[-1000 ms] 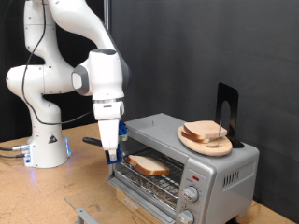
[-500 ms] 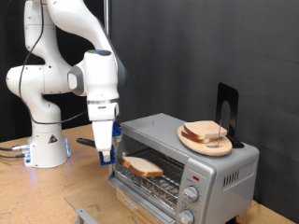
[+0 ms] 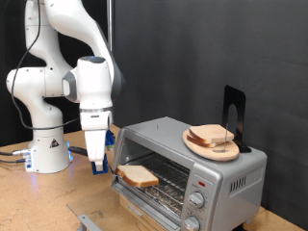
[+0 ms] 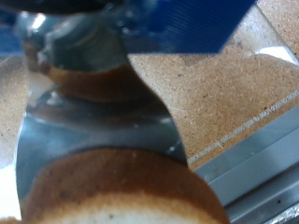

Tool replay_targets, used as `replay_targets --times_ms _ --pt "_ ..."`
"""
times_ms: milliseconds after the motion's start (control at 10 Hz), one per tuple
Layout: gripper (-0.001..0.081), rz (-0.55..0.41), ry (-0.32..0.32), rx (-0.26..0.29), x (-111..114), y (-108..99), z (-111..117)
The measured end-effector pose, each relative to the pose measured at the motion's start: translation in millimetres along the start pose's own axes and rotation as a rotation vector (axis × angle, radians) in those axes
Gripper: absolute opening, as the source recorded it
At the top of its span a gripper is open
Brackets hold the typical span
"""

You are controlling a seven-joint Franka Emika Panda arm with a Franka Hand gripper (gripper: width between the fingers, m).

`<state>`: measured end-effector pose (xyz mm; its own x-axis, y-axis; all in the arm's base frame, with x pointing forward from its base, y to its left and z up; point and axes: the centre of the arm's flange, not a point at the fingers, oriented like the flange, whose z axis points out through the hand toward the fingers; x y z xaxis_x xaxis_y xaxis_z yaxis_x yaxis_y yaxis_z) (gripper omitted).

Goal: Make a piece of toast with the oven

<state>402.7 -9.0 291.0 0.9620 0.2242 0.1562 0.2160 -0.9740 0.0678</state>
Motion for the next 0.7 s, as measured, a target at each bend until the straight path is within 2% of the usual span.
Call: replay_targets --times_ms 700 --pt "0.0400 0.025 0.030 0.016 -1.0 8.2 -9.2"
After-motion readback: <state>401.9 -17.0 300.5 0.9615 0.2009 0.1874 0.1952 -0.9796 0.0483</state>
